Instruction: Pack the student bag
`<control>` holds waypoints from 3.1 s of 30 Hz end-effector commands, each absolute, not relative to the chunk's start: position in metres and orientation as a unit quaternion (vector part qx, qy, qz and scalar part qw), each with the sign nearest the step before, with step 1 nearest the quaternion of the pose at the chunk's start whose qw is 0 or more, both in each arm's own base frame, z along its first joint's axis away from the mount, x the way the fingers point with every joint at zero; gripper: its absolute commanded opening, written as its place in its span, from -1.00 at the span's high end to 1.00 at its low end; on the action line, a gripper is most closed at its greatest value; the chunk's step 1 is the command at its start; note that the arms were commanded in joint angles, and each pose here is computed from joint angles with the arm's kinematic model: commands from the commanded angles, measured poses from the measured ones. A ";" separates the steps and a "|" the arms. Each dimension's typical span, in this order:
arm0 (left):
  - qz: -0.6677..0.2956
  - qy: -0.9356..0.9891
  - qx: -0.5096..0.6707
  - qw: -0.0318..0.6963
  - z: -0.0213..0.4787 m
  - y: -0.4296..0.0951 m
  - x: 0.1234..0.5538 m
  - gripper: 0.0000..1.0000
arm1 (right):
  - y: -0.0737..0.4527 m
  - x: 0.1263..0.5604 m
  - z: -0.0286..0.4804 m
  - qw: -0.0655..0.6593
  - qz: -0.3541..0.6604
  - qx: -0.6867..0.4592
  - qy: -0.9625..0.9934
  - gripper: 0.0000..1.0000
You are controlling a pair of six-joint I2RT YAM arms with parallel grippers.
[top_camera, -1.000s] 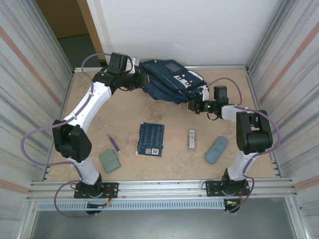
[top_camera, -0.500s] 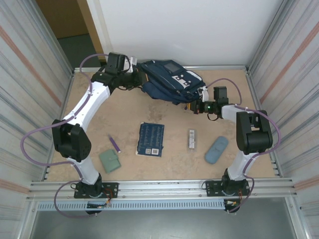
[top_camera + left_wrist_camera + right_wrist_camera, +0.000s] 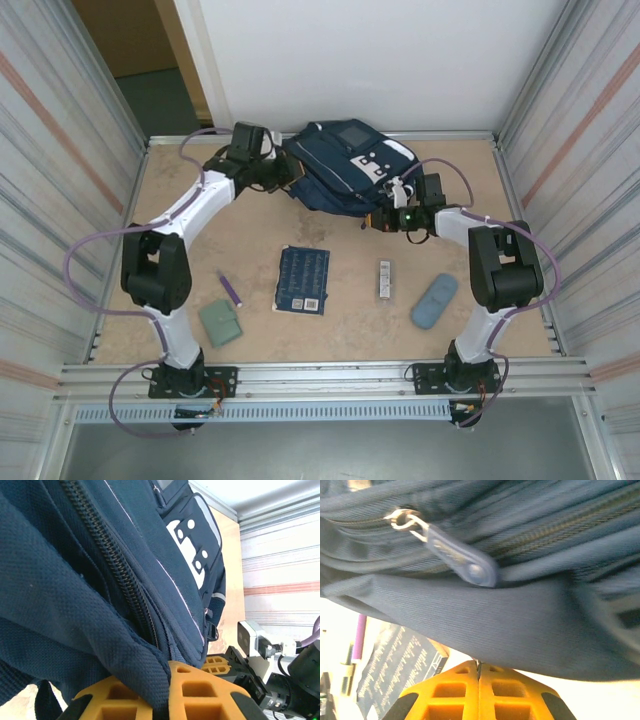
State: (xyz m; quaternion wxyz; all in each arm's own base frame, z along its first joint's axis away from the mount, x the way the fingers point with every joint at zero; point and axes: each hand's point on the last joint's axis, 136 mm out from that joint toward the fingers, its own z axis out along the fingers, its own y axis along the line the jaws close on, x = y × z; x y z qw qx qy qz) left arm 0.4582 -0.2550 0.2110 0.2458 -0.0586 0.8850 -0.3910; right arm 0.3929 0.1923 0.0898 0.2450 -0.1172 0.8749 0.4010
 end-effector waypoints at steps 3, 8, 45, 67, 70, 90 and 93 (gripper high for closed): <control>-0.418 0.869 -0.049 0.260 0.201 -0.277 0.468 1.00 | 0.211 0.389 0.118 0.231 0.431 -0.113 0.865 1.00; -0.411 0.877 -0.050 0.245 0.169 -0.287 0.463 1.00 | 0.232 0.386 0.111 0.204 0.423 -0.114 0.875 1.00; -0.246 0.927 0.169 0.227 0.113 -0.331 0.339 0.00 | 0.171 0.375 0.116 0.252 0.308 0.043 0.916 -0.01; -0.133 0.959 0.165 0.190 0.017 -0.359 0.373 0.26 | 0.115 0.362 0.142 0.360 0.258 0.068 0.894 -0.10; -0.119 0.959 0.171 0.192 0.013 -0.356 0.371 0.59 | 0.119 0.361 0.137 0.356 0.253 0.066 0.897 -0.18; -0.266 0.892 0.257 0.259 0.128 -0.397 0.359 1.00 | 0.138 0.367 0.114 0.196 0.338 0.369 0.843 -0.54; -0.281 0.887 0.248 0.271 0.131 -0.401 0.362 1.00 | 0.150 0.377 0.108 0.179 0.351 0.402 0.826 -0.54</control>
